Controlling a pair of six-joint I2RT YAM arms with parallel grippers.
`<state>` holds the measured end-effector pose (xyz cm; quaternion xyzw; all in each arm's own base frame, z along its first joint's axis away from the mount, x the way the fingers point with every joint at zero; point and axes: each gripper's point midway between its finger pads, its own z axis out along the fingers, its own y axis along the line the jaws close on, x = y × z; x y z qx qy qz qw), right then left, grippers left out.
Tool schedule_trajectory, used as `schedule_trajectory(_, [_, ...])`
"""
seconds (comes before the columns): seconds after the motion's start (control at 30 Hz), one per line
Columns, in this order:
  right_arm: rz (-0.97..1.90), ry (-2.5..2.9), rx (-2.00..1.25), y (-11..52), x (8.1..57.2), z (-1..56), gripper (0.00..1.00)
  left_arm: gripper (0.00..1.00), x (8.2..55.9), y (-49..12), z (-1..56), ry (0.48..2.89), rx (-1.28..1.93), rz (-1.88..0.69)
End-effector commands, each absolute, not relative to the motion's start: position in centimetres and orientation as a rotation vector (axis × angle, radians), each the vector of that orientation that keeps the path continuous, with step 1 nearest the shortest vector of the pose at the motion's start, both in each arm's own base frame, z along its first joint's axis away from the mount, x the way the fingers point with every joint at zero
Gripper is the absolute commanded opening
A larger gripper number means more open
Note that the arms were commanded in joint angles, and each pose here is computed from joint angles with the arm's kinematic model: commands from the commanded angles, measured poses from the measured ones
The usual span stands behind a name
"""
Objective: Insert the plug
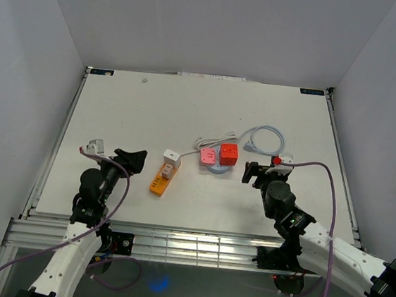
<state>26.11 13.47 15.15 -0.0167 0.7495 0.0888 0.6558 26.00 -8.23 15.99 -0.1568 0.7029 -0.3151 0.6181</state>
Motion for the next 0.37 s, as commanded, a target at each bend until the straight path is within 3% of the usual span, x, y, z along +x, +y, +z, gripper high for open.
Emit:
schedule_trajectory(0.0, [0.181,1.669,0.078,12.28,26.45,15.67,0.89,0.98,26.02,-8.48,16.6,1.584,-0.315,-0.728])
schedule_trajectory(0.33, [0.208,1.677,0.045,12.95,26.33,15.5,0.89,0.98,25.98,-8.67,16.56,1.583,-0.305,-0.737])
